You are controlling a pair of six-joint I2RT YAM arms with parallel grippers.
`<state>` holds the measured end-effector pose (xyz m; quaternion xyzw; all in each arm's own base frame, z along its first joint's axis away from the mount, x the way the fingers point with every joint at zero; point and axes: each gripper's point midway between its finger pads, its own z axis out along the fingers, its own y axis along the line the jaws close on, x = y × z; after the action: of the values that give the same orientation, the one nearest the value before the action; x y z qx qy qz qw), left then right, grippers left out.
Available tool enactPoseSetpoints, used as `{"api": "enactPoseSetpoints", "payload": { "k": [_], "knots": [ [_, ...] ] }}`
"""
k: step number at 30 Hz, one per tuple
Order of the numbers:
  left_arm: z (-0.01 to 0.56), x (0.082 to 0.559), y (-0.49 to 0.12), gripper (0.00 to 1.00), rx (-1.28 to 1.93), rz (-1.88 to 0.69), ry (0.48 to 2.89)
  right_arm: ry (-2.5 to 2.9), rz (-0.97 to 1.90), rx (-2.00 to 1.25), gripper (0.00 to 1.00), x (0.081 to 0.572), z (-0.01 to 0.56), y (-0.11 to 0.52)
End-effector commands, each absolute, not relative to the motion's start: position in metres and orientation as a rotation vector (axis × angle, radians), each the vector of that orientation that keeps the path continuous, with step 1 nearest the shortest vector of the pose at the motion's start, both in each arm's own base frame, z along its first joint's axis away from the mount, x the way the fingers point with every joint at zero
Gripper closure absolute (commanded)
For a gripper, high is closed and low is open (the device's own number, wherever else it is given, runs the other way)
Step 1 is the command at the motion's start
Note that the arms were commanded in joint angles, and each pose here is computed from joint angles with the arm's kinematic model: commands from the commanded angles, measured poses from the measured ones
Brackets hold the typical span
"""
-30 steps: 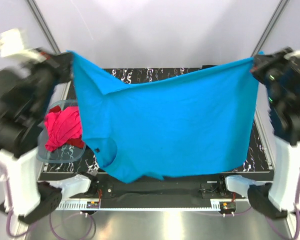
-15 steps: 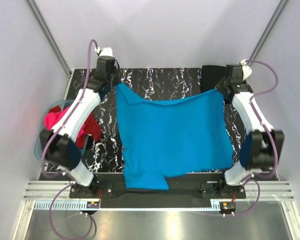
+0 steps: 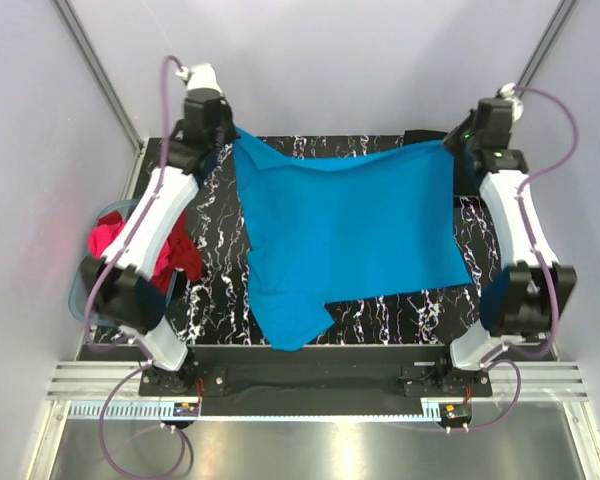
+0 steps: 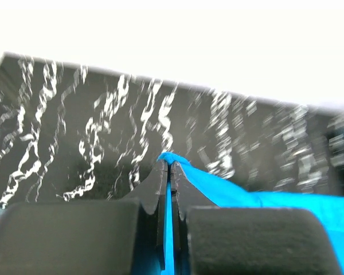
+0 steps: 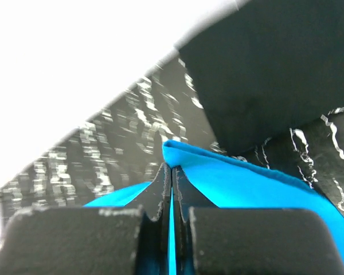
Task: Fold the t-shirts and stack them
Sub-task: Flatten the tshirt out
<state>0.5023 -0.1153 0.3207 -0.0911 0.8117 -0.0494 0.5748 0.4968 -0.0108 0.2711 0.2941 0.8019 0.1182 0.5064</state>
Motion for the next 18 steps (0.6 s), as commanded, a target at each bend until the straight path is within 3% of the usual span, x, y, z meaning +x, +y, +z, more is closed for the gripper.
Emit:
{"api": "enactPoseSetpoints", "payload": {
  "k": [1, 8, 18],
  "knots": [
    [0.475, 0.432, -0.095, 1.0, -0.288, -0.289, 1.529, 1.758, 0.3, 0.622, 1.0, 0.44, 0.388, -0.01],
    [0.541, 0.308, -0.059, 1.0, -0.334, -0.411, 1.301, 1.634, 0.355, 0.645, 1.0, 0.333, 0.457, -0.006],
    [0.596, 0.184, -0.026, 1.0, -0.324, -0.521, 1.079, 1.369, 0.389, 0.62, 1.0, 0.188, 0.526, -0.008]
  ]
}}
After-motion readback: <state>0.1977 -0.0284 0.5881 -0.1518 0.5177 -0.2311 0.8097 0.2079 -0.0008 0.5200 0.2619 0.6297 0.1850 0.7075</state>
